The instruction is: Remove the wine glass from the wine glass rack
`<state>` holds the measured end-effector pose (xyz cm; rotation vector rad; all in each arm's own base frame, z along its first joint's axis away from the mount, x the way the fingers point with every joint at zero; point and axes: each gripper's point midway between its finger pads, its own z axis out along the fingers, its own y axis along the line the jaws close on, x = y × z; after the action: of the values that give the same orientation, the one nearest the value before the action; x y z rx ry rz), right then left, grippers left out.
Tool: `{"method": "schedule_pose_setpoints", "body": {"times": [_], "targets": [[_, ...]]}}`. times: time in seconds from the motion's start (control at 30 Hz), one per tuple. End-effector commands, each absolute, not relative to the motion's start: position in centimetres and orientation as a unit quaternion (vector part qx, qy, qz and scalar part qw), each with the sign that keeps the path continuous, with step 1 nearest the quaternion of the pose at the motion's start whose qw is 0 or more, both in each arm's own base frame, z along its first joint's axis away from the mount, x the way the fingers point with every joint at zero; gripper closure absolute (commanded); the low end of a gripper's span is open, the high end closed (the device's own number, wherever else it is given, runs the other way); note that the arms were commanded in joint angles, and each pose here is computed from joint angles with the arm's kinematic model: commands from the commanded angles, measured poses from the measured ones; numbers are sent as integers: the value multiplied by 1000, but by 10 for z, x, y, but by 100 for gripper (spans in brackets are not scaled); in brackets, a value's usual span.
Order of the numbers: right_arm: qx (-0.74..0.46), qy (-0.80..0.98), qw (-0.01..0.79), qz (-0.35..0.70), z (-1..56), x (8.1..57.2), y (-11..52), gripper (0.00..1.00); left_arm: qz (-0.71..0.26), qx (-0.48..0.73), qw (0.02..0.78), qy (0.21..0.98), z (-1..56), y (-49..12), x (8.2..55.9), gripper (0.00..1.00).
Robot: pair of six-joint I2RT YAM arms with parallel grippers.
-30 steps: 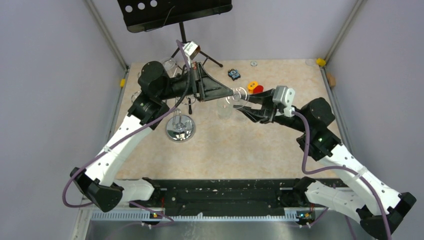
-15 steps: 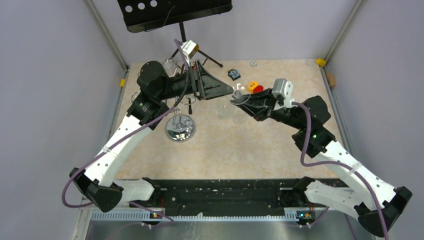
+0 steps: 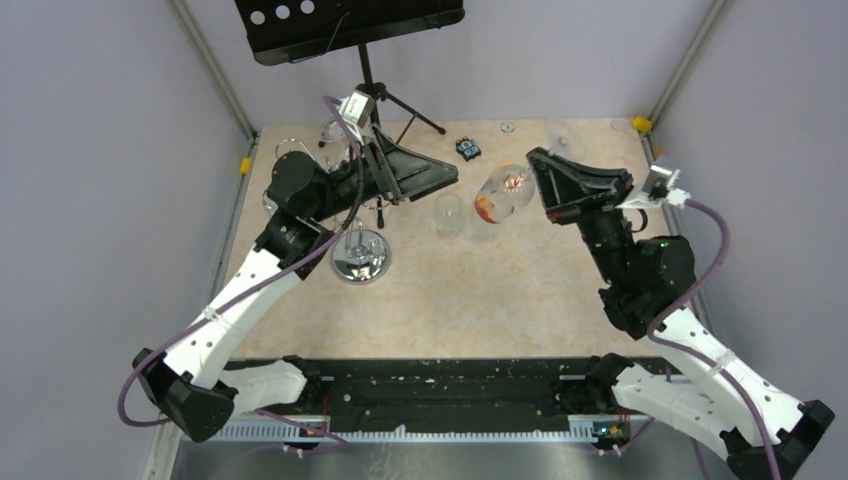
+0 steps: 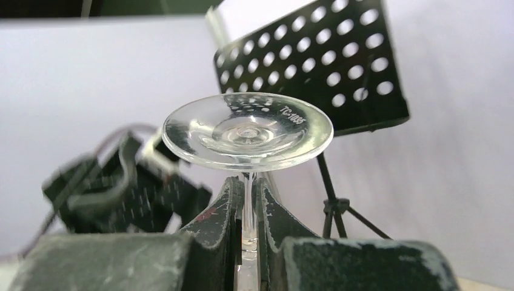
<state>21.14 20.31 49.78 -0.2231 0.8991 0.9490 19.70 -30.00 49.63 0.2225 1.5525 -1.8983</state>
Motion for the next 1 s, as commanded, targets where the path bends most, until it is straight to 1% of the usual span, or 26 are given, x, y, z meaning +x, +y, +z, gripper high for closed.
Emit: {"method": "schedule_pose_setpoints", "body": {"times": [0.0,0.07,0.17,0.3,0.43,0.6,0.7,0.77,0.97], "targets": [[125,332,788,503,545,210,131,100,-756,60,323,566,497,-304,204,14],[154,306,784,518,547,208,121,100,-765,52,312,560,494,-310,203,18],[189,272,770,545,551,205,110,100,-776,58,304,549,495,-321,195,19],[200,271,758,559,549,209,113,100,-795,73,299,523,506,-326,183,22],[203,272,744,576,544,210,117,100,-805,72,300,507,514,-326,179,28],[210,282,725,592,536,218,126,100,-824,86,287,481,525,-328,172,46],[211,285,716,601,532,220,130,100,-823,85,284,484,523,-332,176,55],[212,285,711,607,530,221,132,100,-823,82,283,486,521,-335,178,57],[217,282,708,610,524,222,131,100,-821,77,292,484,523,-336,182,57]]}}
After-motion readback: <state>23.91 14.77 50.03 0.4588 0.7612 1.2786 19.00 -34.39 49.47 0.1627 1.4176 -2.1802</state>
